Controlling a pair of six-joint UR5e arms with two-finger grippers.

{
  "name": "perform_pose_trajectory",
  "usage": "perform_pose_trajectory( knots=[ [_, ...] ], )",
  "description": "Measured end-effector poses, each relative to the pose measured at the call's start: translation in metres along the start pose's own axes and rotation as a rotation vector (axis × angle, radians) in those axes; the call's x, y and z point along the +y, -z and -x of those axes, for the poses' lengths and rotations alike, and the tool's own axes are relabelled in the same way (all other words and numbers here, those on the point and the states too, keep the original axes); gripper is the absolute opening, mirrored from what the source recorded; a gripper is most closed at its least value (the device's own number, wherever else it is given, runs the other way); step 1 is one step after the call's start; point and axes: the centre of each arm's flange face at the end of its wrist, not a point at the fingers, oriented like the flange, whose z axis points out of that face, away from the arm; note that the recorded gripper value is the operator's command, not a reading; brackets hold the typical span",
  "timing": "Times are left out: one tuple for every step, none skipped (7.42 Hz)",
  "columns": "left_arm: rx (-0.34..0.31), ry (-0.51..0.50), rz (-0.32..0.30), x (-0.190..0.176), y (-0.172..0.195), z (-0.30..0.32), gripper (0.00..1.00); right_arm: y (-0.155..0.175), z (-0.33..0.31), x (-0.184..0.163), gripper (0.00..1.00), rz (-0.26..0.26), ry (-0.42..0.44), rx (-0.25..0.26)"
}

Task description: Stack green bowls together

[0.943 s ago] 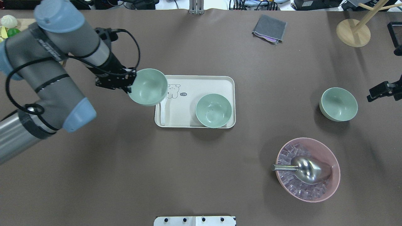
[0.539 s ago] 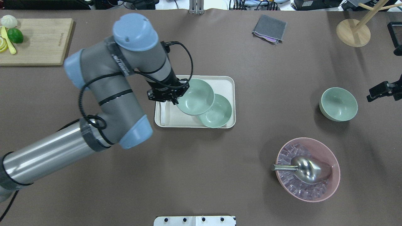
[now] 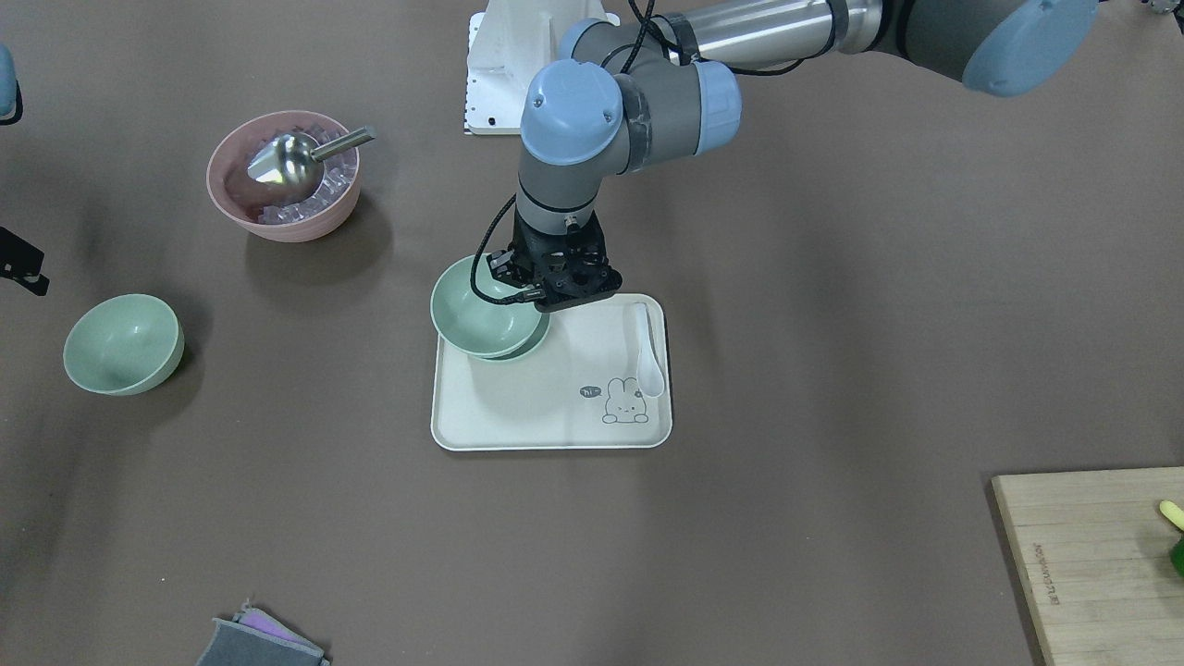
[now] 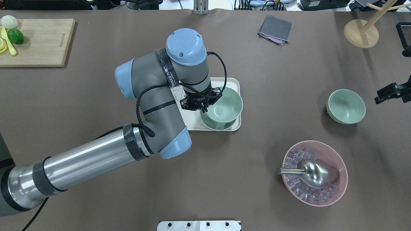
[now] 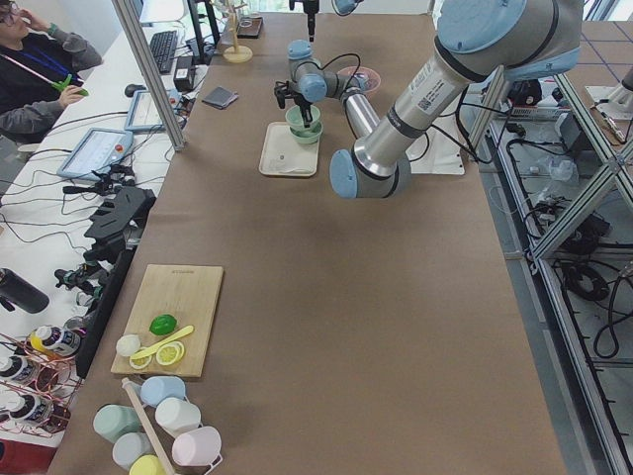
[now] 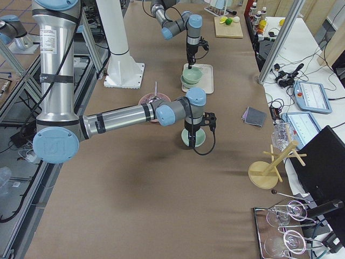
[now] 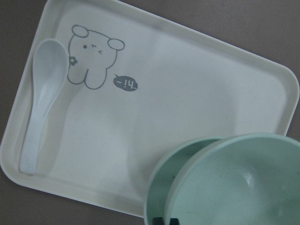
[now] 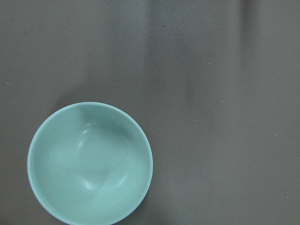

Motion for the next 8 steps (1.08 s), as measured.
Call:
perform_pose_trajectory(
  knots=[
    [-0.005,0.000,0.001,0.001,-0.005,0.001,0.00,0.000,0.000,0.000,0.99,0.000,0.000,0.000],
    [-0.009,0.000,0.002,0.002,-0.008,0.001,0.00,0.000,0.000,0.000,0.99,0.001,0.000,-0.001],
    [-0.011,0.000,0.002,0.002,-0.010,0.002,0.00,0.000,0.000,0.000,0.99,0.000,0.000,-0.001],
    [-0.014,0.001,0.003,0.002,-0.012,0.003,0.00,0.000,0.001,0.000,0.99,-0.001,0.001,-0.001],
    [-0.017,0.002,0.004,0.001,-0.015,0.005,0.00,0.001,0.001,0.000,0.99,-0.002,0.002,-0.001],
    [-0.013,0.000,0.004,0.000,-0.019,0.008,0.00,0.001,0.001,0.000,0.99,-0.002,0.002,-0.001],
    [-0.007,-0.003,0.004,-0.001,-0.021,0.010,0.00,0.001,0.001,0.000,0.99,-0.002,0.002,-0.001],
    [-0.004,-0.004,0.003,-0.002,-0.022,0.012,0.00,0.001,0.001,0.000,0.99,-0.003,0.002,-0.001]
  ],
)
